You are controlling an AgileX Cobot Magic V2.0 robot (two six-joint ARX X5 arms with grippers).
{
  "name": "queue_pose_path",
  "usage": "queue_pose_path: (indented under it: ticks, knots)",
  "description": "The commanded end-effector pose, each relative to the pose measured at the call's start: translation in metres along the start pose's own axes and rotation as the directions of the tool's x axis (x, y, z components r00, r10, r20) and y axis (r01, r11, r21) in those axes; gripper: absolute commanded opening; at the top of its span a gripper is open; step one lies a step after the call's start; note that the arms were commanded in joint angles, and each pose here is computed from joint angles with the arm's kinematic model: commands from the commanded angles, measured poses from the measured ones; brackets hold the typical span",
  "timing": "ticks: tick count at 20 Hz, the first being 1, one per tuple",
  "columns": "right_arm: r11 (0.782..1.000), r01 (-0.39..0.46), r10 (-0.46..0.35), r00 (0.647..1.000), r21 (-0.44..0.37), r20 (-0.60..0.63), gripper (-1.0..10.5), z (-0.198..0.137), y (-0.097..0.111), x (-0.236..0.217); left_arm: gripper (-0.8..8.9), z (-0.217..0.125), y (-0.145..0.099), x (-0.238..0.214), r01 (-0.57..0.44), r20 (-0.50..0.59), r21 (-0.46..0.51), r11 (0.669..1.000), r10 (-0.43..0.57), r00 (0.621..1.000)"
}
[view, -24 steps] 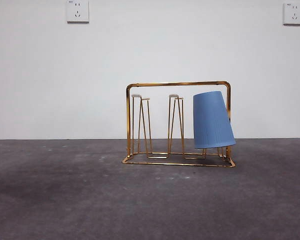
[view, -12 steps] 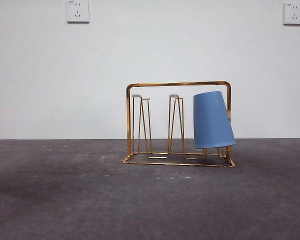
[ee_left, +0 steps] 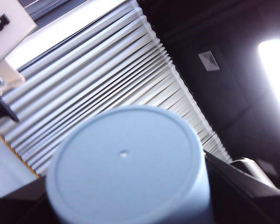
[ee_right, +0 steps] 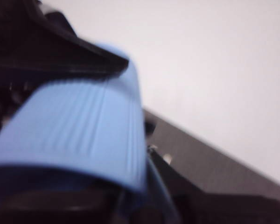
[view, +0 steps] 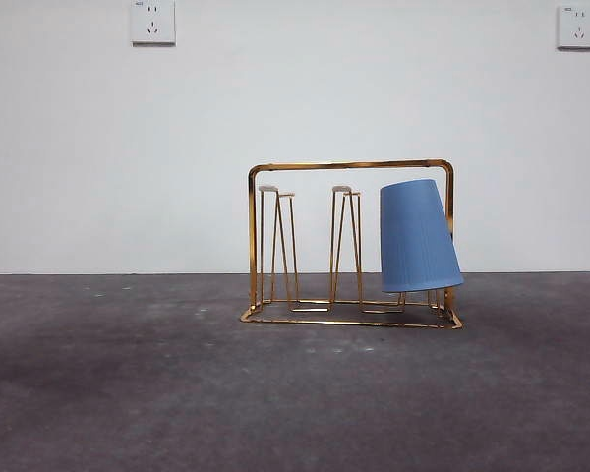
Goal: Pick up cup 1,put cup 1 in the cup rack,pick up cup 2,put cup 2 in the cup rack
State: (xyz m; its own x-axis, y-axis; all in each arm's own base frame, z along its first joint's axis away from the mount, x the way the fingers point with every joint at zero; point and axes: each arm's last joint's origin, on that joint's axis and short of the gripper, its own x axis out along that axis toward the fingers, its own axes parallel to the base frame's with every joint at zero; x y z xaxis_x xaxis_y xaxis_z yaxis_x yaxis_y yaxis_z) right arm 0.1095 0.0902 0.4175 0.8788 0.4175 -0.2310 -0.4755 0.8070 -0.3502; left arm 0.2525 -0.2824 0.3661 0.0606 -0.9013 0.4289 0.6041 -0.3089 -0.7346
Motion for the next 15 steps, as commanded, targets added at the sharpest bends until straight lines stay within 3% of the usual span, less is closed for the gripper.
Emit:
queue_pose_path:
  ticks: [1, 6, 8, 9, 10, 11, 12, 14, 15]
  knots:
    - [1.0, -0.01, 0.01, 0.999, 0.013, -0.034, 2.3, -0.005, 0.003, 0.002, -0.07, 0.005, -0.001, -0.003, 0.015, -0.001, 0.07, 0.997, -0.015, 1.0]
    - [0.998, 0.045, -0.038, 0.992, 0.049, -0.123, 2.2, -0.019, -0.003, -0.021, -0.05, 0.031, 0.002, -0.025, -0.026, -0.001, 0.151, 0.988, 0.026, 1.0]
    - [0.995, 0.074, -0.063, 0.984, 0.06, -0.168, 2.2, -0.027, -0.005, -0.033, -0.05, 0.045, 0.001, -0.039, -0.121, 0.003, 0.215, 0.969, 0.123, 0.992]
    - [0.993, 0.096, -0.082, 0.979, 0.066, -0.185, 2.2, -0.031, -0.007, -0.042, -0.05, 0.05, 0.0, -0.047, -0.209, 0.011, 0.267, 0.941, 0.214, 0.977]
    - [0.991, 0.117, -0.103, 0.975, 0.063, -0.197, 2.2, -0.036, -0.01, -0.05, -0.05, 0.053, -0.004, -0.057, -0.336, 0.04, 0.353, 0.873, 0.345, 0.938]
    - [0.989, 0.135, -0.119, 0.972, 0.066, -0.202, 2.2, -0.039, -0.011, -0.057, -0.05, 0.052, -0.008, -0.065, -0.462, 0.09, 0.436, 0.773, 0.473, 0.876]
    - [0.985, 0.15, -0.131, 0.971, 0.081, -0.202, 2.2, -0.042, -0.013, -0.064, -0.06, 0.05, -0.015, -0.074, -0.606, 0.17, 0.516, 0.605, 0.622, 0.765]
    - [0.982, 0.158, -0.135, 0.971, 0.107, -0.198, 2.2, -0.046, -0.015, -0.073, -0.06, 0.048, -0.025, -0.086, -0.737, 0.305, 0.597, 0.316, 0.761, 0.573]
    - [0.98, 0.164, -0.14, 0.97, 0.11, -0.198, 2.2, -0.046, -0.015, -0.075, -0.06, 0.048, -0.026, -0.088, -0.76, 0.355, 0.608, 0.231, 0.776, 0.52]
